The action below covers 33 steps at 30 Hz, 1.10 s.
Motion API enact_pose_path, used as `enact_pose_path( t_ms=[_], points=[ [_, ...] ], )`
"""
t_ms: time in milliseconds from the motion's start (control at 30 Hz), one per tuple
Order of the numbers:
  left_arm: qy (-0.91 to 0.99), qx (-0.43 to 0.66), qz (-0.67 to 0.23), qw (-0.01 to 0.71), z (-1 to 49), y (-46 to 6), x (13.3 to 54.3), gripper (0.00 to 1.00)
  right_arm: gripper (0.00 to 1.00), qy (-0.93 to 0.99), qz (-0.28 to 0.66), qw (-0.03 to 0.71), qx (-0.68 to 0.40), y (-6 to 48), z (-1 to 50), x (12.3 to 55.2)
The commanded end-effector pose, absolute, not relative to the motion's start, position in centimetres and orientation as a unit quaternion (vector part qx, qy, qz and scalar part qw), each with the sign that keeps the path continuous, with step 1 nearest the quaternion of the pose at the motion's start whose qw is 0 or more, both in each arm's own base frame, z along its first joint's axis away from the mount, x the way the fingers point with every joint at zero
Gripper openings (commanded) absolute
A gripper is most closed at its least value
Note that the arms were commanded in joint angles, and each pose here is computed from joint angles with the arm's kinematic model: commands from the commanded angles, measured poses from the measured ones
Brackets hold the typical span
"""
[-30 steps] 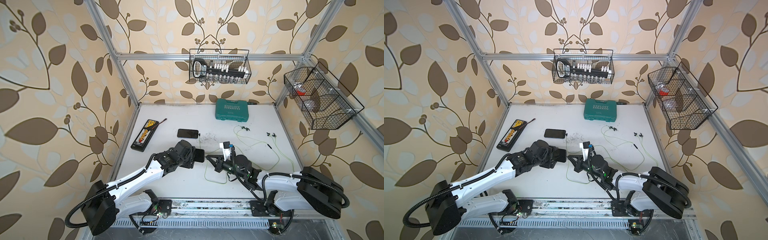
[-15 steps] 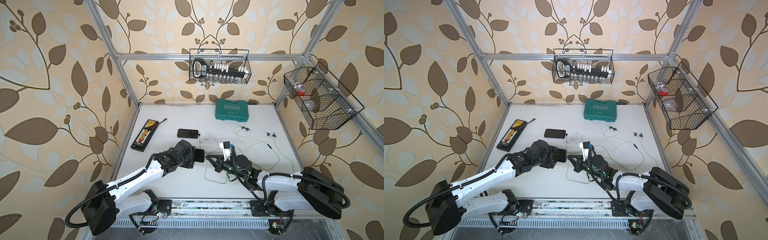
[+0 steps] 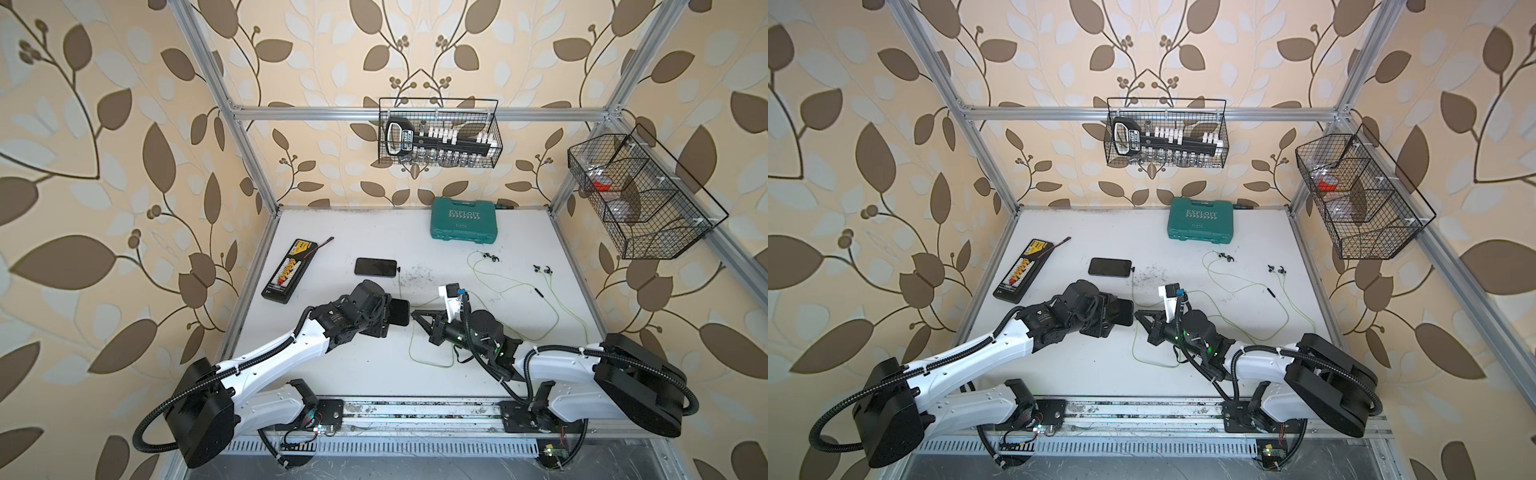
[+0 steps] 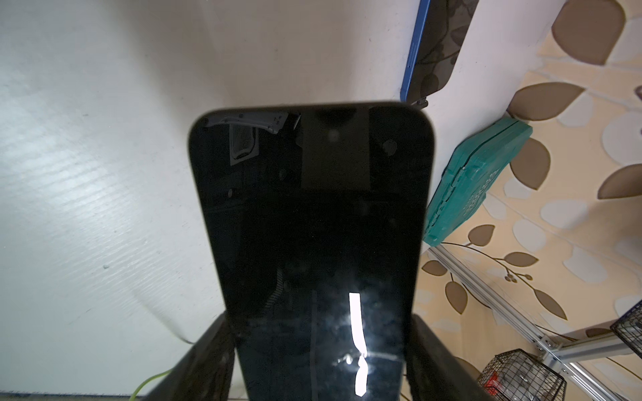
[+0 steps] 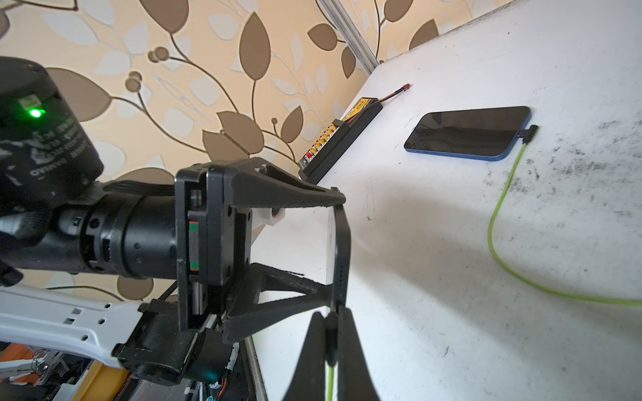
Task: Plug wired earphones into phones
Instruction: Insert the wired earphone into the phone.
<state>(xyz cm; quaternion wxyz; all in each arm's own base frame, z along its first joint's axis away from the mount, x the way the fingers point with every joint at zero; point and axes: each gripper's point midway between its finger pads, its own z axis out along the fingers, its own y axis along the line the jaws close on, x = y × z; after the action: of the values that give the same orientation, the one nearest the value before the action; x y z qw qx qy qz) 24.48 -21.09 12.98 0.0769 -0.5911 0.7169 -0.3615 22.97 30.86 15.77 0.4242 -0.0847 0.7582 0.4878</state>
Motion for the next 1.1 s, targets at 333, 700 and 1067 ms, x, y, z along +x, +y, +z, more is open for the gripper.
enact_pose_path(
  t_ms=[333, 700, 1067],
  points=[
    [0.713, -0.572, -0.398, 0.073, 15.1, -22.4, 24.8, 0.64, 0.0, 0.76, 0.48, 0.429, -0.089, 31.4, 16.0, 23.4],
    [0.718, -0.565, -0.402, 0.067, 15.3, -23.2, 24.6, 0.64, 0.0, 0.76, 0.48, 0.429, -0.092, 31.5, 15.9, 23.4],
    [0.712, -0.568, -0.408, 0.07, 15.6, -23.3, 24.9, 0.64, 0.0, 0.761, 0.484, 0.421, -0.098, 32.1, 15.7, 23.1]
  ],
)
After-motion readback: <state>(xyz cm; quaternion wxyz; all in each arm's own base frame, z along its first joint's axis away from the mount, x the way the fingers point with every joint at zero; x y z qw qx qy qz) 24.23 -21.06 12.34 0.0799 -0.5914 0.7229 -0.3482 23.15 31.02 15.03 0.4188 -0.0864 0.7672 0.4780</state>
